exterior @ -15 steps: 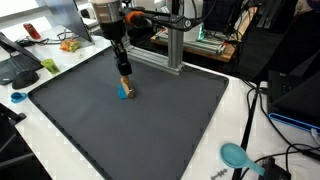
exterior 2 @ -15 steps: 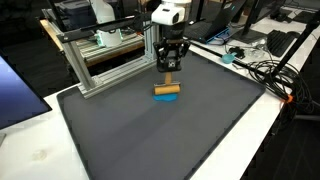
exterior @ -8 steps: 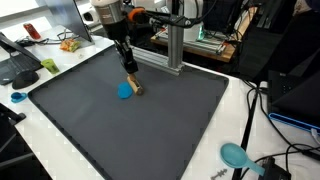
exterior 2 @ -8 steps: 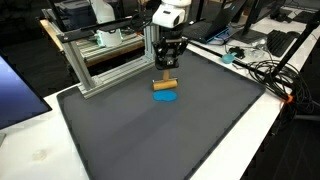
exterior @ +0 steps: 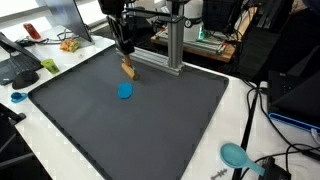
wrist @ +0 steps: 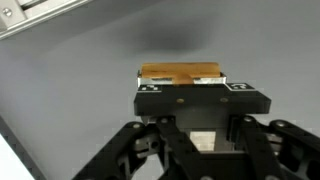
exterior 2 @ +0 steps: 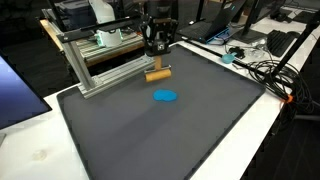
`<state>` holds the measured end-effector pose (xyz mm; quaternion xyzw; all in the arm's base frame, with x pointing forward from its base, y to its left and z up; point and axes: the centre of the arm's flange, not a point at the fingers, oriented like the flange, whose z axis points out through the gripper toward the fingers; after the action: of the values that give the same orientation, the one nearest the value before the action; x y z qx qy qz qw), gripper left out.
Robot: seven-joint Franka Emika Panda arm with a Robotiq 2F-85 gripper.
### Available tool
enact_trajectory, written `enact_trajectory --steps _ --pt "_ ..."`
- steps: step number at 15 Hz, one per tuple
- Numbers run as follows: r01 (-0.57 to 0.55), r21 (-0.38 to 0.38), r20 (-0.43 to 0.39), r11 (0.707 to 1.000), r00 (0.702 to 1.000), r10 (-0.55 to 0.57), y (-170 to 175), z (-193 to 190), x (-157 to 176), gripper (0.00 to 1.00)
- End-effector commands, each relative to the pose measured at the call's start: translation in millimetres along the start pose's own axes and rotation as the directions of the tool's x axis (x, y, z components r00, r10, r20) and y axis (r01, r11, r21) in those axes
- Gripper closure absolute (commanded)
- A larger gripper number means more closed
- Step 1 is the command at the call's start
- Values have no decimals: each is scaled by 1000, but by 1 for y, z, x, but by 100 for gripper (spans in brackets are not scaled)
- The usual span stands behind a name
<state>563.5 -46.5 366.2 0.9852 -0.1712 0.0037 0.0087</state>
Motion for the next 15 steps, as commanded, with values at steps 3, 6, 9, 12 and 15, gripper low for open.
enact_trajectory --steps 3,6,9,12,15 --pt "207 34 -69 978 976 -205 40 -91 -63 77" --pt "316 34 -72 948 947 -313 45 -108 -90 77" --pt "367 38 -57 929 929 -365 44 -114 -111 77" --pt "385 48 -32 922 923 -383 42 -113 -130 77" --pt "376 28 -14 926 926 -376 42 -112 -148 77"
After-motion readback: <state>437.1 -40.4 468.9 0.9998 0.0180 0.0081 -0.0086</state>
